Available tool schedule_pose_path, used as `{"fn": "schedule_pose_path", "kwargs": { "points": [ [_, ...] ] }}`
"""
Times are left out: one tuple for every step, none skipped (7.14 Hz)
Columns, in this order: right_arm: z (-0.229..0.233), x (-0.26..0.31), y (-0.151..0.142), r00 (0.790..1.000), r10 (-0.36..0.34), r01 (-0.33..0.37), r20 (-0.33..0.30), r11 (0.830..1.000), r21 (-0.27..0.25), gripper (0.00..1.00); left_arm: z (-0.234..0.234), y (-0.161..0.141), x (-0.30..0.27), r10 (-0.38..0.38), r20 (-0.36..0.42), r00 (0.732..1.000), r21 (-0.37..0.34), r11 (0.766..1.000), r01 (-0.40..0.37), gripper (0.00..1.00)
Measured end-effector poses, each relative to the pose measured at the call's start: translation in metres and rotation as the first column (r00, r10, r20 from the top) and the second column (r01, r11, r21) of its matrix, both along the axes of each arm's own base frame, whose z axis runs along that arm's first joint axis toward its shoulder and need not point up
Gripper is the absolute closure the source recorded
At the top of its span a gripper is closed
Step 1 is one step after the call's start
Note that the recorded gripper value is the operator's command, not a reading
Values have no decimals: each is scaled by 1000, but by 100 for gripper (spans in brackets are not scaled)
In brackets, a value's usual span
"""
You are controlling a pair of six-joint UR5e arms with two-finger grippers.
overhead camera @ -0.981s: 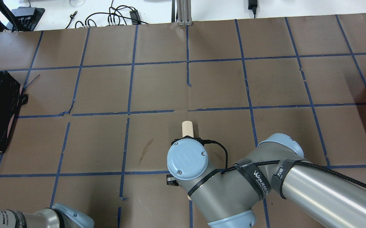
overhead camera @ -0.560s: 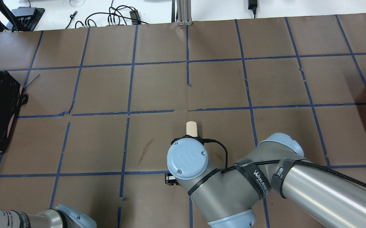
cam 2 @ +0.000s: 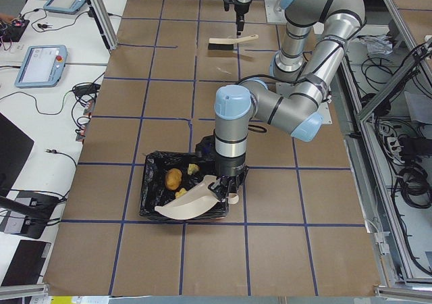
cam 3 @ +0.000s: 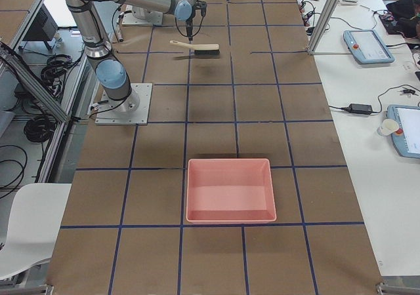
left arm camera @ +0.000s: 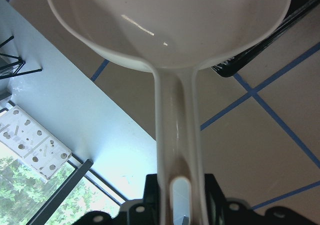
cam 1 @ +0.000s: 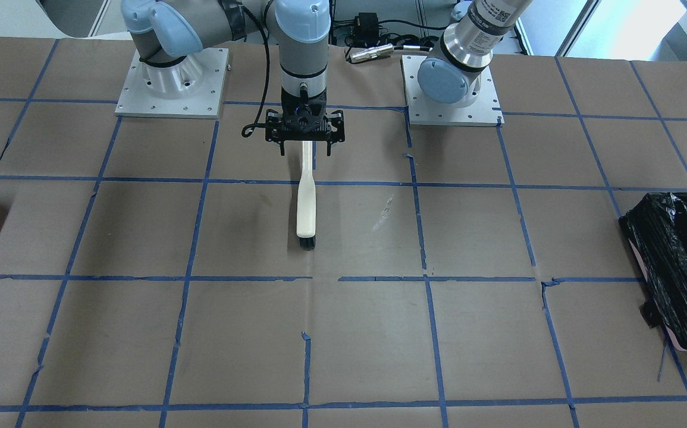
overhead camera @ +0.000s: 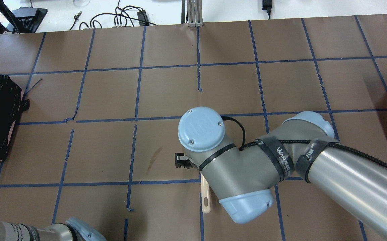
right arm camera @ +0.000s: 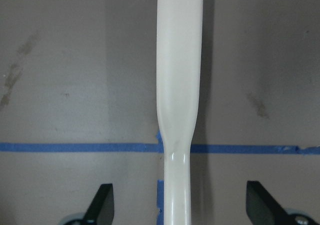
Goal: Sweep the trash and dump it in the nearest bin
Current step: 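Lower brush to table and release it with right gripper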
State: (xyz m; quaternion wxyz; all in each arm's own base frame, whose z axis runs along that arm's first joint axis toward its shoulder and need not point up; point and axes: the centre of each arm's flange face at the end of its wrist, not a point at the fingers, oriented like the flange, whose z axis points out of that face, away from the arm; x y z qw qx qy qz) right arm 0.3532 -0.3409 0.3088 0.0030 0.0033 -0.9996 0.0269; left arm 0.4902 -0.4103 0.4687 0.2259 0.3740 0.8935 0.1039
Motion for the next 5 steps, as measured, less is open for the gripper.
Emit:
{"fn": "schedule_pose_path", "kwargs": {
  "points": [
    [24,-14,-28,1000,-18,18,0,1000,-1,0,17,4,-9,-9,2,1000,-1,1000,9,95],
    [46,-33,-56,1000,-30,30,-3,1000,-6,0,35,8,-22,-16,-11,1000,-5,1000,16,95],
    [65,-52,-79,999,-54,54,-7,999,-6,0,49,10,-37,-28,-31,999,-19,999,27,95],
    [88,-68,-100,997,-77,77,-7,997,-11,0,61,6,-58,-48,-49,998,-39,998,46,95],
    [116,-79,-124,996,-93,93,-7,995,-20,0,71,0,-82,-68,-56,996,-52,997,65,95]
  ]
}}
